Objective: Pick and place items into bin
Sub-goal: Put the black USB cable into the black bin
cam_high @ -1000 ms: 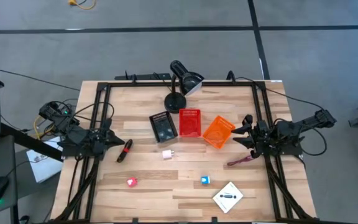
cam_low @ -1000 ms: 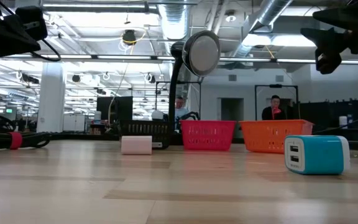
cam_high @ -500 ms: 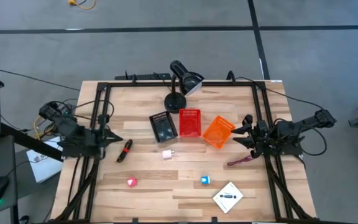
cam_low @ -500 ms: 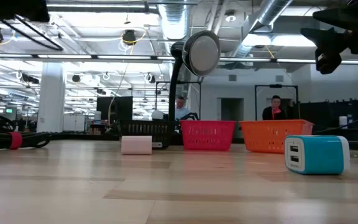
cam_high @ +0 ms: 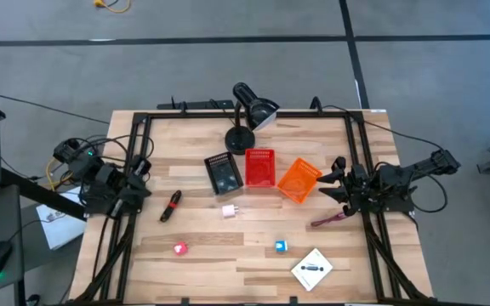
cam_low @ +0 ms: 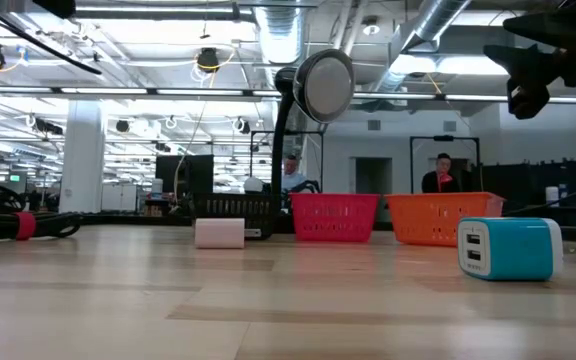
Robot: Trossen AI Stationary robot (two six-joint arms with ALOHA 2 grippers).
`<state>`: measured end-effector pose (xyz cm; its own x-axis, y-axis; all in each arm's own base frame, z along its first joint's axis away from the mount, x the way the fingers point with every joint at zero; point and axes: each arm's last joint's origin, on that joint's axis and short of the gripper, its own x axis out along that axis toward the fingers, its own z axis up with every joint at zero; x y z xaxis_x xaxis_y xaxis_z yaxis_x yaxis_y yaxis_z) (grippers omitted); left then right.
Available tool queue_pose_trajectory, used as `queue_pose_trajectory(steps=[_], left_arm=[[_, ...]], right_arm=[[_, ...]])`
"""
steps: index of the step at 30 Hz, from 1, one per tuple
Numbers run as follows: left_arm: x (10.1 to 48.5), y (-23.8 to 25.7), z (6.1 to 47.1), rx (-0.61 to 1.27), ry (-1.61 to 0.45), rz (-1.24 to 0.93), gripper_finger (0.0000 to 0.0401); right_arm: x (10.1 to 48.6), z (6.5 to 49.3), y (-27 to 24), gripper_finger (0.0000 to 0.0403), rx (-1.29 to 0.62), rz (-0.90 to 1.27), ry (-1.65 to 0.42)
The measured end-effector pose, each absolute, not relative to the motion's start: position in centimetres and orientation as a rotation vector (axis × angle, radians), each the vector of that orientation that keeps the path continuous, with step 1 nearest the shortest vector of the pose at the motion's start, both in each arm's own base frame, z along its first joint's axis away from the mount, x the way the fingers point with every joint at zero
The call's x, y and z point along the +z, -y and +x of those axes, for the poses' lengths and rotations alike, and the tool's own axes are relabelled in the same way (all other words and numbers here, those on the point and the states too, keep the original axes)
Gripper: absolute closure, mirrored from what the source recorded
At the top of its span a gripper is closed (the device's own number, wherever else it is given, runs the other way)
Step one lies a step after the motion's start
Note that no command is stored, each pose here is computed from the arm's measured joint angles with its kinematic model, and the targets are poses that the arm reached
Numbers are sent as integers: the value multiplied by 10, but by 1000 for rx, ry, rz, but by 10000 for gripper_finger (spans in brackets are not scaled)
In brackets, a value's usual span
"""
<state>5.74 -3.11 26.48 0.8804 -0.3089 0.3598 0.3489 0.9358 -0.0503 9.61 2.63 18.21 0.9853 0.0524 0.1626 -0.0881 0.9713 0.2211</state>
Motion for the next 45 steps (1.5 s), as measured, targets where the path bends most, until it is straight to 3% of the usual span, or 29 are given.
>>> queue_pose_trajectory(steps=[7, 14, 24, 28, 40, 45], left_arm=[[263, 32, 58, -356, 334, -160, 401], [249, 34, 61, -363, 170, -231, 401], [241, 27, 68, 5, 93, -287, 401], [240, 26, 68, 47, 96, -335, 396], [237, 25, 71, 128, 66, -396, 264], [268, 21, 65, 129, 82, -497, 238]], right_arm=[[182, 96, -26, 244, 68, 196, 158], [182, 96, -26, 244, 64, 186, 160], [183, 96, -25, 244, 20, 236, 162], [183, 96, -25, 244, 23, 240, 159], [185, 96, -24, 244, 5, 92, 176], [186, 95, -24, 244, -18, 91, 184]])
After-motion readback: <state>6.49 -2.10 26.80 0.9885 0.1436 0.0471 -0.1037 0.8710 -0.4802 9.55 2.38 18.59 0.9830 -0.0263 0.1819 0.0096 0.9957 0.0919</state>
